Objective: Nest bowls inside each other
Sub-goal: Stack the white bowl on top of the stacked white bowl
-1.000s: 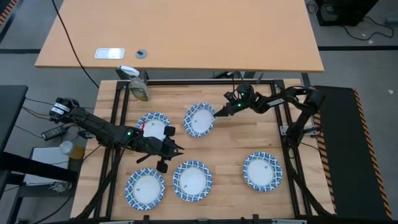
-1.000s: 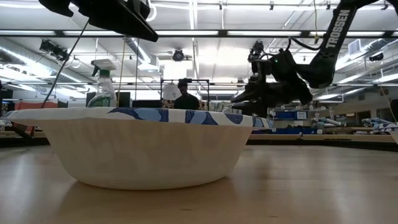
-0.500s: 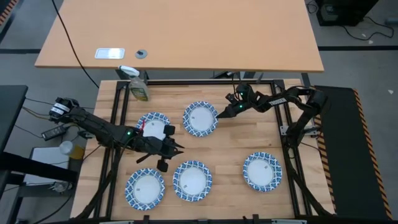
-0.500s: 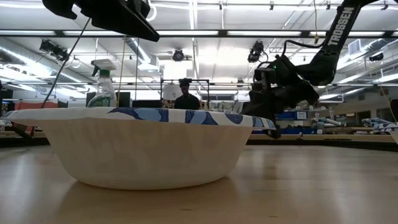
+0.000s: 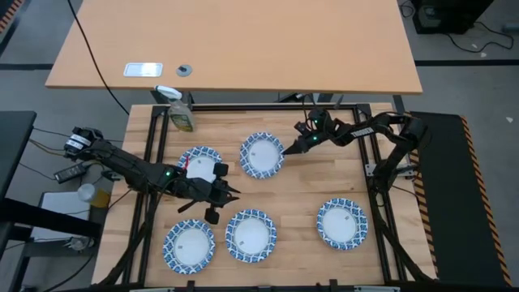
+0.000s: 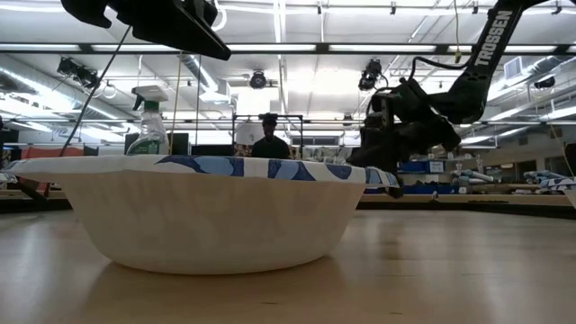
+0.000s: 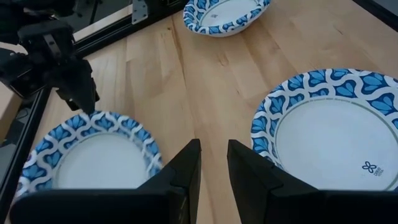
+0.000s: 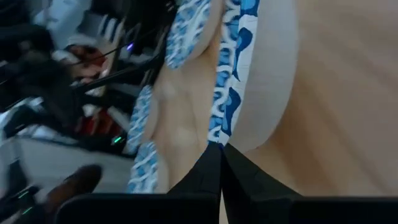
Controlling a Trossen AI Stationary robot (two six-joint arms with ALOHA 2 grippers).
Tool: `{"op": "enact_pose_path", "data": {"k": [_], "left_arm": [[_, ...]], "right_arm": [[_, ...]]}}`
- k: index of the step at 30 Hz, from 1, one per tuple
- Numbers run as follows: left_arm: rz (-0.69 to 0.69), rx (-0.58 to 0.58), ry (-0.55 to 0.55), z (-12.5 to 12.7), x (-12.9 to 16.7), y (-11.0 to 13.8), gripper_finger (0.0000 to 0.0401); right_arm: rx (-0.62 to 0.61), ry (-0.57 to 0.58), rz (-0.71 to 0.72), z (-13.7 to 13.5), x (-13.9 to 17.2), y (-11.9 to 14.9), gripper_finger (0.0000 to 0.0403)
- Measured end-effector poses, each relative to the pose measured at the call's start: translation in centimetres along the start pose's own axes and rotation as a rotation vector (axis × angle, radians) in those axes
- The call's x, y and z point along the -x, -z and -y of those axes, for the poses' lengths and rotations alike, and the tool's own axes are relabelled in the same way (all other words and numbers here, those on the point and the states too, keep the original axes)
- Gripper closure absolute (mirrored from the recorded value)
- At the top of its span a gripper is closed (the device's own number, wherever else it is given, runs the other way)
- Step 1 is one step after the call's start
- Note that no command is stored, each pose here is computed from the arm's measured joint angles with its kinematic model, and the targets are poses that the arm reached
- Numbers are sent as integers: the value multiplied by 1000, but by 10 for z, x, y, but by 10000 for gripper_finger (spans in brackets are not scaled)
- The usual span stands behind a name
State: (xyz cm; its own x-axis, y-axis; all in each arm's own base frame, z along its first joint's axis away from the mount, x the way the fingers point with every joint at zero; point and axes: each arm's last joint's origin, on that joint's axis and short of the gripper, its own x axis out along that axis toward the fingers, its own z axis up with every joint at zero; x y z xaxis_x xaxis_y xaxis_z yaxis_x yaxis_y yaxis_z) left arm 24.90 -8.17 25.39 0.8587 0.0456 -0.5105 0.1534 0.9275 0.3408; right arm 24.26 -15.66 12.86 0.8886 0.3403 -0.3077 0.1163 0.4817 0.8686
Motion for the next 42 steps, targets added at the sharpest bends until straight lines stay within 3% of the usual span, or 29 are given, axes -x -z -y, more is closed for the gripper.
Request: {"op": "enact_pose_path", "data": {"k": [11, 18, 28, 35, 42], "left_arm": [[-3, -14, 0, 0, 0, 0, 317], [-4, -35, -6, 0, 0, 0, 317], [-5, -40, -10, 0, 0, 0, 317], [-3, -40, -11, 0, 0, 0, 317], [-1, -38, -11, 0, 0, 0, 317]], "right_arm": [[3, -230, -160, -29, 6, 1, 393], [15, -205, -143, -60, 24, 5, 393], [43, -102, -188, -108, 41, 39, 393], [56, -99, -225, -145, 49, 68, 393], [37, -175, -324, -175, 55, 95, 393]]}}
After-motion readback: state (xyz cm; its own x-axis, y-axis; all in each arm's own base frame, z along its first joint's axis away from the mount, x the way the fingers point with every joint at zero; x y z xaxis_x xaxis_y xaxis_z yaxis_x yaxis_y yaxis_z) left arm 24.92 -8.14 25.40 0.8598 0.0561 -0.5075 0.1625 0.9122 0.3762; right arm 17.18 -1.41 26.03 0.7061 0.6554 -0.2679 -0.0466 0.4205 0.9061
